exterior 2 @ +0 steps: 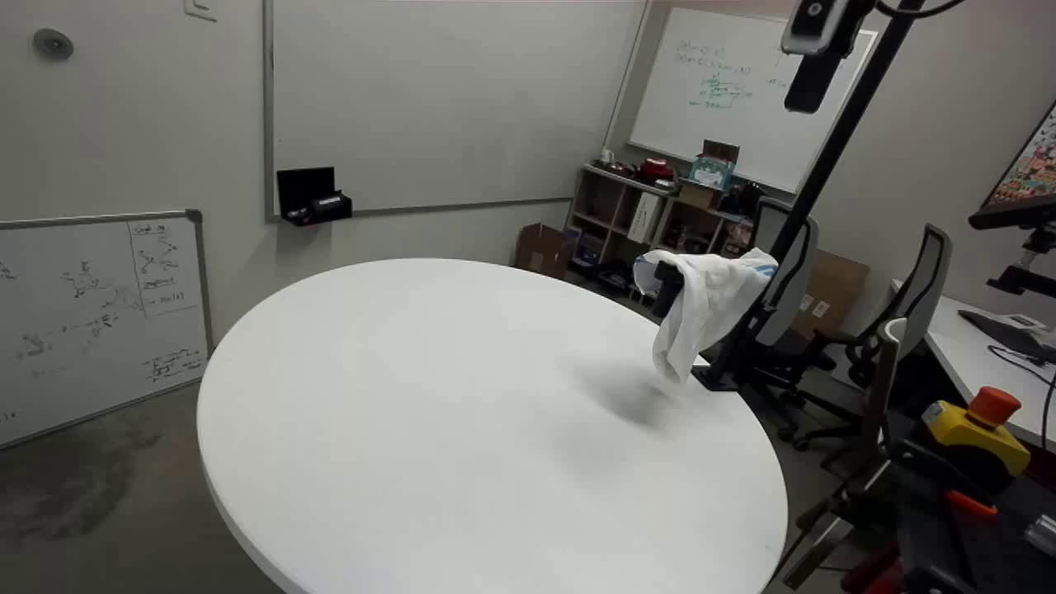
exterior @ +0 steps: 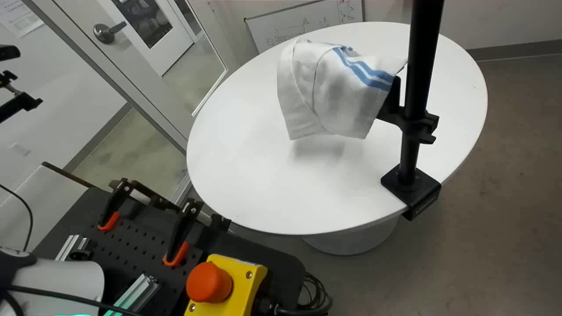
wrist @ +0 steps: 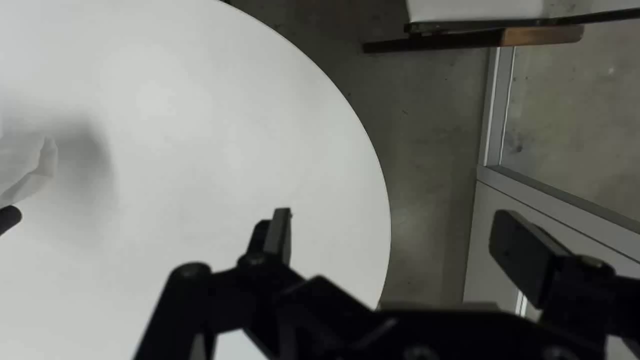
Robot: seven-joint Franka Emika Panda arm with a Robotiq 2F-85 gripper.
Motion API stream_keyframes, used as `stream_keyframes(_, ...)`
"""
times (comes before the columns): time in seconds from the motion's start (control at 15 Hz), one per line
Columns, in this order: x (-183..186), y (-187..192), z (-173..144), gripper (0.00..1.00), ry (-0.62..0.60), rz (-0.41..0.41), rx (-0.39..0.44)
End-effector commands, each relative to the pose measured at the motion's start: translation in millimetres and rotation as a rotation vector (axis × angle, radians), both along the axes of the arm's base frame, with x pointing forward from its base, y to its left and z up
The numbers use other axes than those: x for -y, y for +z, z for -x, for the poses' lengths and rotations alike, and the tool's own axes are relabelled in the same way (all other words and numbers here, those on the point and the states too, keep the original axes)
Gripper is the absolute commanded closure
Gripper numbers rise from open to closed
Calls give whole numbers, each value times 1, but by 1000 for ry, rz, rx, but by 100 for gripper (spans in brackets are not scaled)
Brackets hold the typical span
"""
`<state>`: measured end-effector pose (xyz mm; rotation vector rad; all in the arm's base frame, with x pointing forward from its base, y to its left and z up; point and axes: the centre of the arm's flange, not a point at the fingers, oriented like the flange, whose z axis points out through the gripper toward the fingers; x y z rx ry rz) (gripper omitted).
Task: Remove the towel from the rack and put it on the table.
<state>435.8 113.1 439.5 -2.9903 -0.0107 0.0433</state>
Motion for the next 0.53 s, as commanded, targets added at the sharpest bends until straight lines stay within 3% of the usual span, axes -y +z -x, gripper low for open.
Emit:
stream_keyframes(0.0, 0, 0, 0, 0, 0, 0, 1)
stream_keyframes(0.47, -5, 0, 1, 0, 11, 3, 1)
